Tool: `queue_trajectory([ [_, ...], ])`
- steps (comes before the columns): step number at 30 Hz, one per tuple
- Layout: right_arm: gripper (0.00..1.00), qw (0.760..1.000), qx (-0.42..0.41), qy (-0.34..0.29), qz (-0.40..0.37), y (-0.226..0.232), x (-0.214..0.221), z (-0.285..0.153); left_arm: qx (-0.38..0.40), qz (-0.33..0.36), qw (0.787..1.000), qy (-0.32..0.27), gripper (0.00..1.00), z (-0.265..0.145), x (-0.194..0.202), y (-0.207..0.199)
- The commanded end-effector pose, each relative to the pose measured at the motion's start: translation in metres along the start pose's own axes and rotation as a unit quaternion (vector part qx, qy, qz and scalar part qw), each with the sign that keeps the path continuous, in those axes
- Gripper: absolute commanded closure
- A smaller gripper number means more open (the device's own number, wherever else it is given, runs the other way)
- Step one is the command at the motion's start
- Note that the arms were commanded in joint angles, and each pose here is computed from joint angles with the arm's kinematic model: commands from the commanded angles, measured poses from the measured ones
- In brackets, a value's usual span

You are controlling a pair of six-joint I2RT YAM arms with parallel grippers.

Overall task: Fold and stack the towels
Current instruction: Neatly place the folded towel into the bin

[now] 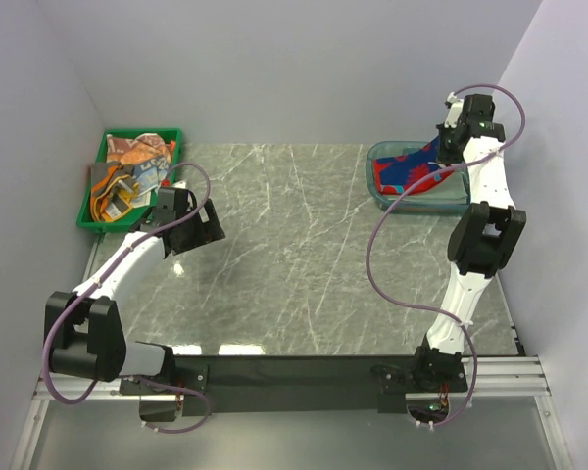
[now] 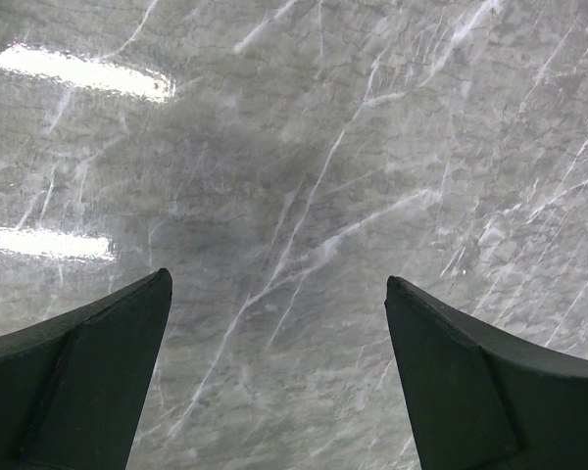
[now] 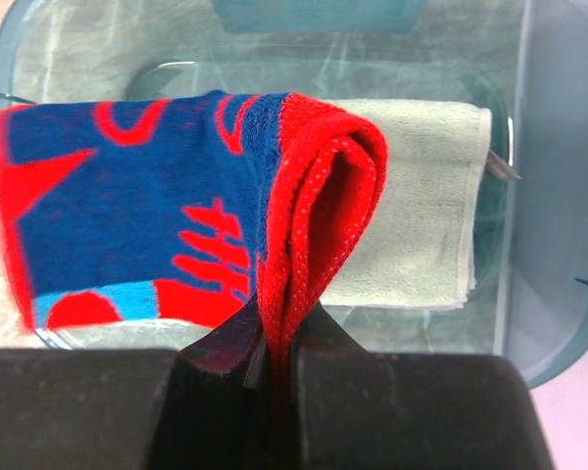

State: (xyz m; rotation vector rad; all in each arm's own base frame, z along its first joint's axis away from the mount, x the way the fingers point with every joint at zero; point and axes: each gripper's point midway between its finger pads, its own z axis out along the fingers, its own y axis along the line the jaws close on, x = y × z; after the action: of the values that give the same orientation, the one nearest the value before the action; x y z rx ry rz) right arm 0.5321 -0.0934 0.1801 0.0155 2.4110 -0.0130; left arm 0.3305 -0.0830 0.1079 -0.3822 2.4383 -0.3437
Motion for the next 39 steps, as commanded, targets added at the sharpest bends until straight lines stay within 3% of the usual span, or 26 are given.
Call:
queue_trajectory([
  [1, 1.0, 0.998, 0.029, -0.051, -0.012, -0.012, -0.029, -0.033, 0.012, 0.003, 1.0, -0.004, 0.04, 0.001, -0.004, -0.004],
  [8, 1.0, 0.999, 0.033, -0.039, -0.007, -0.015, -0.021, -0.021, 0.011, 0.004, 1.0, -0.001, 0.04, 0.002, -0.003, -0.004],
  [15, 0.89, 0.997, 0.072, -0.035, 0.003, -0.028, -0.011, -0.007, 0.012, 0.003, 1.0, 0.001, 0.04, 0.003, -0.002, -0.004],
  [17, 0.81, 0.996, 0.08, -0.031, 0.012, -0.031, -0.008, 0.001, 0.012, 0.003, 1.0, 0.003, 0.04, 0.004, -0.002, -0.004],
  [18, 0.7, 0.995, 0.098, -0.032, 0.015, -0.037, -0.008, 0.003, 0.012, 0.003, 1.0, 0.003, 0.04, 0.004, -0.001, -0.004],
  [22, 0.46, 0.985, 0.159, -0.049, 0.051, -0.058, -0.014, 0.004, 0.011, 0.003, 1.0, 0.002, 0.04, 0.003, -0.002, -0.004],
  [24, 0.4, 0.974, 0.201, -0.07, 0.074, -0.072, -0.025, -0.004, 0.01, 0.004, 1.0, 0.0, 0.04, 0.003, -0.003, -0.003],
  [29, 0.39, 0.929, 0.306, -0.123, 0.165, -0.101, -0.036, -0.038, 0.012, 0.003, 1.0, -0.004, 0.04, 0.0, -0.004, -0.005],
  [31, 0.39, 0.925, 0.299, -0.141, 0.189, -0.097, -0.037, -0.046, 0.009, 0.003, 1.0, -0.006, 0.04, -0.001, -0.005, -0.004],
  [35, 0.4, 0.953, 0.168, -0.164, 0.19, -0.055, -0.043, -0.033, 0.005, 0.004, 1.0, -0.026, 0.04, -0.01, -0.012, -0.003],
  [39, 0.42, 0.965, 0.043, -0.168, 0.196, -0.006, -0.03, -0.027, 0.012, 0.002, 0.999, -0.042, 0.04, -0.019, -0.019, -0.005],
])
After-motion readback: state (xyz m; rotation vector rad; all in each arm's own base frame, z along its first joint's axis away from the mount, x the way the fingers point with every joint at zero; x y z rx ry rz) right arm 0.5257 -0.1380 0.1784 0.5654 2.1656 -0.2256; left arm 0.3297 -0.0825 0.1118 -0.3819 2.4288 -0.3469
